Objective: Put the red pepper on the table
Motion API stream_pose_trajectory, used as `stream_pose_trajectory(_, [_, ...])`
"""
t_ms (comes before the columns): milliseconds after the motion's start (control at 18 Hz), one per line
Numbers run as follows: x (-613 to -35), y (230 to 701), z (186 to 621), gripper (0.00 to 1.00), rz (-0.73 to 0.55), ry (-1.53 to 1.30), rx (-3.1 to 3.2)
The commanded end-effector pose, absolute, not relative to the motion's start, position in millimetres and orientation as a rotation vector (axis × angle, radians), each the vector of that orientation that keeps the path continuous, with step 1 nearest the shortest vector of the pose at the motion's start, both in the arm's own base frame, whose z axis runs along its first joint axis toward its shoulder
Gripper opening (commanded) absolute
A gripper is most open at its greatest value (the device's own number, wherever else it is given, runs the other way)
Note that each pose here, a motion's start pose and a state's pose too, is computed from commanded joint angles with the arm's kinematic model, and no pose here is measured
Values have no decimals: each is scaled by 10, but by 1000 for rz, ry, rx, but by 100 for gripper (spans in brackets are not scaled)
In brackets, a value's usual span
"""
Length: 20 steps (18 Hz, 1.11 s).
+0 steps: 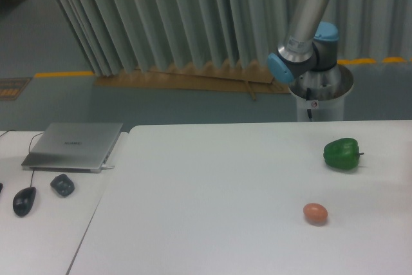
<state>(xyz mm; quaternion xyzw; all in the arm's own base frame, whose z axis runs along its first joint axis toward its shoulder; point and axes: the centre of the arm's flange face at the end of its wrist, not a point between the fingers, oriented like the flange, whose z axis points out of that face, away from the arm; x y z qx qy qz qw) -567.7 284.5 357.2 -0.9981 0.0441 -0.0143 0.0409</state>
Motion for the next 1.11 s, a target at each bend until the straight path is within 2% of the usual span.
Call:
stream_pose_trajectory(167, [-5577,2928,3621,53,-69,146,-3057])
stream_pose_trajectory(556, [-5155,3635,3749,53,-58,96,-3055])
stream_pose_trajectory(1111, [-4541,4316,3693,53,5,364,-3153])
